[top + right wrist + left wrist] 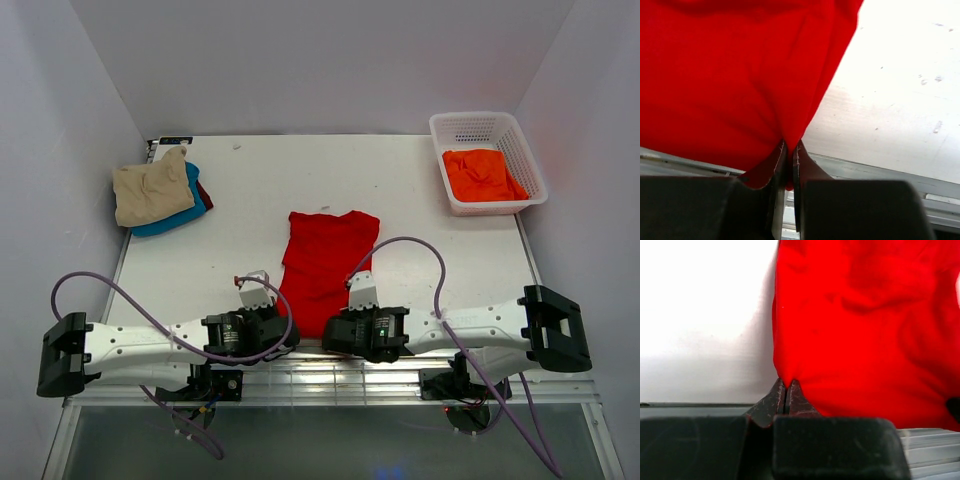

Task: Fold and stack the t-shirts
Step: Grab one side of the 2/3 rectangular tshirt with both arms, then fold the long partially folded tshirt into a neat square, then put the neatly folded tshirt into the corner of the board with the left arm

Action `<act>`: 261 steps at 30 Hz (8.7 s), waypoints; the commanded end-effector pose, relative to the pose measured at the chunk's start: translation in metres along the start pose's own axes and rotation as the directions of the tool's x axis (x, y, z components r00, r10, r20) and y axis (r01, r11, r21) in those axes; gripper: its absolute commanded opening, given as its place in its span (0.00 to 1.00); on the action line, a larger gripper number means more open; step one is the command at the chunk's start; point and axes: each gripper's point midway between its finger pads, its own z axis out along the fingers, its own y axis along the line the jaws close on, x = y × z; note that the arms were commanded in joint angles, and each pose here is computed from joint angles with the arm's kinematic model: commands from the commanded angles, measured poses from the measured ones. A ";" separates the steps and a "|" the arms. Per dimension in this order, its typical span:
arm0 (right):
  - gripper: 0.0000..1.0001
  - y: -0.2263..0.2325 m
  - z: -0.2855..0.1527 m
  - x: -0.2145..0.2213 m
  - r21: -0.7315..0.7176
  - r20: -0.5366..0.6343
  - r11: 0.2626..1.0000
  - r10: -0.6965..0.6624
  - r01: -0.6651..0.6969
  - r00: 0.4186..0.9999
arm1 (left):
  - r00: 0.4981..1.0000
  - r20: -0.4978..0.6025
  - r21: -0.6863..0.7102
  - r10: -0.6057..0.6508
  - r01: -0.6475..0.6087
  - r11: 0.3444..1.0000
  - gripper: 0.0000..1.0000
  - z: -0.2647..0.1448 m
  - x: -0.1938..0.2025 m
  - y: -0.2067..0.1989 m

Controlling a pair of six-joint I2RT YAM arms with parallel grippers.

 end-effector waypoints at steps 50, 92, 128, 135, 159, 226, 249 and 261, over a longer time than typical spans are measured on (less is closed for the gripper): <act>0.08 -0.094 0.157 -0.242 0.338 0.271 0.941 -0.083 -0.014 0.959 | 0.910 0.391 0.066 0.140 -0.179 0.982 0.00 0.176 -0.212 -0.074; 0.08 -0.022 0.202 -0.250 -0.151 0.244 0.987 -0.021 0.059 0.970 | 0.963 0.264 0.225 0.046 -0.108 0.968 0.00 0.216 -0.156 -0.127; 0.08 -0.014 0.210 -0.208 -0.109 0.163 0.989 -0.078 0.097 0.984 | 0.989 0.141 0.156 0.047 -0.069 0.985 0.00 0.225 -0.084 -0.088; 0.08 -0.017 0.218 -0.252 -0.037 0.230 0.993 -0.101 0.113 0.968 | 0.993 0.092 0.141 0.068 -0.080 0.987 0.00 0.218 -0.048 -0.075; 0.08 -0.029 0.221 -0.335 -0.034 0.372 0.999 -0.011 0.026 0.928 | 0.995 0.029 0.141 0.092 -0.096 0.985 0.00 0.179 0.000 -0.043; 0.08 -0.005 0.185 -0.109 -0.383 -0.006 0.923 -0.030 0.025 1.000 | 0.982 0.097 0.358 -0.162 0.117 0.926 0.98 0.123 -0.070 -0.001; 0.08 0.021 0.182 -0.085 -0.420 -0.032 0.906 -0.069 0.049 0.997 | 0.991 -0.052 0.352 -0.127 0.137 0.926 0.57 0.181 -0.032 -0.014; 0.26 0.008 0.163 -0.091 -0.382 0.019 0.922 -0.069 0.071 0.997 | 0.997 0.072 0.134 0.032 -0.041 0.990 0.00 0.188 -0.089 -0.001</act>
